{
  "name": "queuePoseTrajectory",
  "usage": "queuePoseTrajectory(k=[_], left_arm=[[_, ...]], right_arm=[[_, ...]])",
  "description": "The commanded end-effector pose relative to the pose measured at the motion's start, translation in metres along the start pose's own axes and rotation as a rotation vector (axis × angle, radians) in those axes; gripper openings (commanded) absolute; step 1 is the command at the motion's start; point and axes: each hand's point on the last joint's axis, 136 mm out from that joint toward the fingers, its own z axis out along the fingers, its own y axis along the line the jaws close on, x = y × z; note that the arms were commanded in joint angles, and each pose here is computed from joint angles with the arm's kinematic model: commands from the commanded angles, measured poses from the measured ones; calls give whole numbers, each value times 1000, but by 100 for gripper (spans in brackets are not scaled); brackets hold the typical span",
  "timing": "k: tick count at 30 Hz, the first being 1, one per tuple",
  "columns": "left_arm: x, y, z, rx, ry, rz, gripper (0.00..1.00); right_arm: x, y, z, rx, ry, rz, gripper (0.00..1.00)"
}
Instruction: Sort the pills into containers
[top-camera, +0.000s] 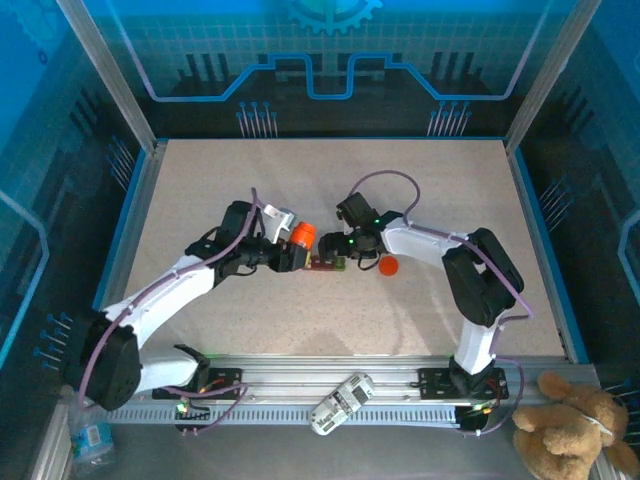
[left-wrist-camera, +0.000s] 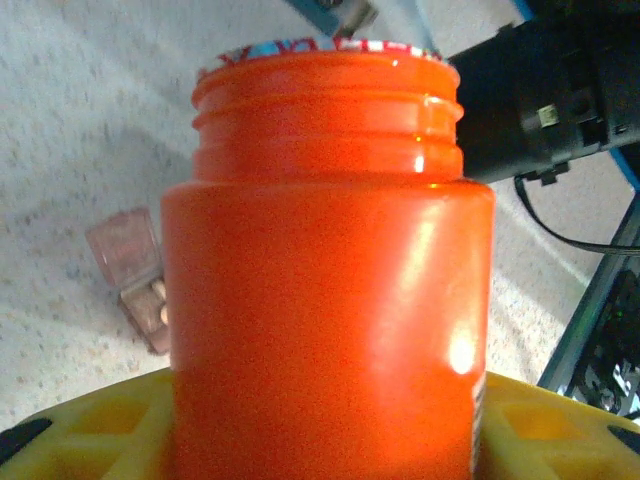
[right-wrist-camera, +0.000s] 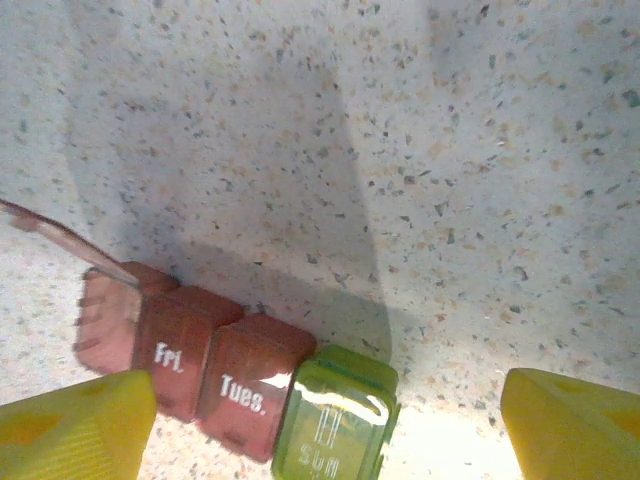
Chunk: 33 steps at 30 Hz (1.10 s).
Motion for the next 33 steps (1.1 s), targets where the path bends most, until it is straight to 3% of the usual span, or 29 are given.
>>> queuePoseTrajectory(k=[1, 12, 21, 26, 33], left_arm=[[-36, -17, -21, 28, -179, 75, 0], [-100, -53, -60, 71, -474, 238, 0], [-133, -98, -79, 106, -695, 460, 0], [-139, -112, -84, 123, -727, 516, 0], [-133, -114, -82, 130, -715, 527, 0]], right_arm=[[-23, 8, -40, -35, -66, 18, 90], [-25, -51, -93, 153, -88, -15, 93], [13, -107, -84, 245, 42, 24, 90], [35, -124, -64, 293, 164, 30, 86], [52, -128, -41, 301, 242, 24, 77]])
